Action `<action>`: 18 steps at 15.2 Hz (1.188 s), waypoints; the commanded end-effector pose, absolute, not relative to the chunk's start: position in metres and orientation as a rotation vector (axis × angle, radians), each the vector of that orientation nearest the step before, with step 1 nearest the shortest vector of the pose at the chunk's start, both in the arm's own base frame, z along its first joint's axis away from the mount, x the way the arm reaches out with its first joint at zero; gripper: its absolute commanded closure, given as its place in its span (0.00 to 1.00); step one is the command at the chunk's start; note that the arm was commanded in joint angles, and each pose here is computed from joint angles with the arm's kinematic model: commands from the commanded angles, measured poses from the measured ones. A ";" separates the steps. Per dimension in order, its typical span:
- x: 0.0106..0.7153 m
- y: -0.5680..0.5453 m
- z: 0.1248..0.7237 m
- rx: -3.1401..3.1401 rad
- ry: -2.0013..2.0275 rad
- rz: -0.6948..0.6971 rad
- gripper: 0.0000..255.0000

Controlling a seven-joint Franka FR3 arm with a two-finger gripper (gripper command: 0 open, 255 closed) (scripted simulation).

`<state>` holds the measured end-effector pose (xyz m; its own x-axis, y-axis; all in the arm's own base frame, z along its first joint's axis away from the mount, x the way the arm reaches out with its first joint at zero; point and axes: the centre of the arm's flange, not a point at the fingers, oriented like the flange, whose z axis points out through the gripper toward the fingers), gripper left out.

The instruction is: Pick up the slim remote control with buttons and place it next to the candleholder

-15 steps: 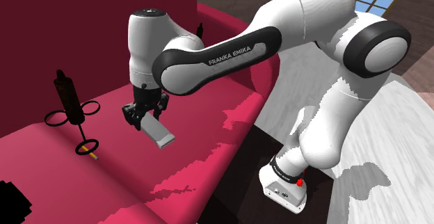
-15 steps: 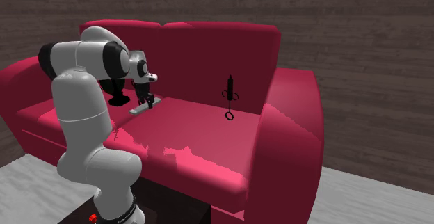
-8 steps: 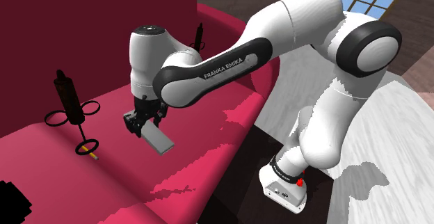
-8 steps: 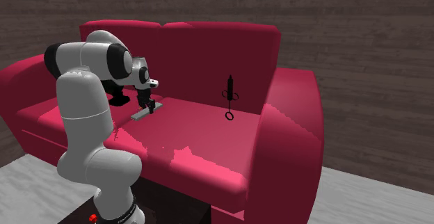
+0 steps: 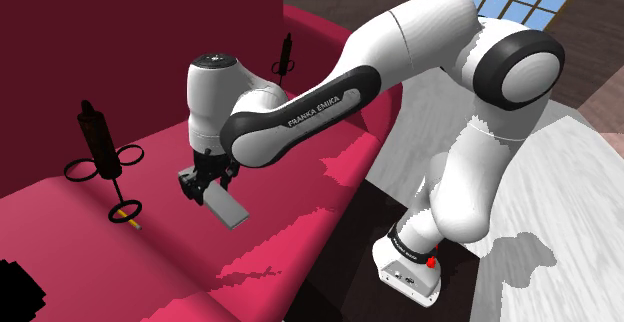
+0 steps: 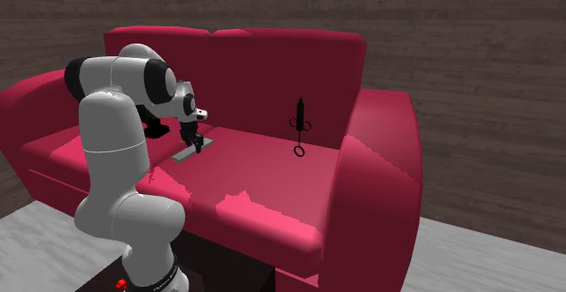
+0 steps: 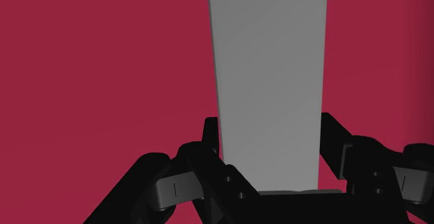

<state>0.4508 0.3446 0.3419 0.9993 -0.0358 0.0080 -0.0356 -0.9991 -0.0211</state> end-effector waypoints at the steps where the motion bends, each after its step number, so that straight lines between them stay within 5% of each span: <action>1: 0.451 0.345 0.342 -3.120 0.056 -0.014 1.00; 4: 0.451 0.345 0.342 -3.120 0.056 -0.014 1.00; 5: 0.451 0.345 0.342 -3.120 0.056 -0.014 0.00; 18: 0.450 0.344 0.392 -3.120 0.056 -0.014 0.00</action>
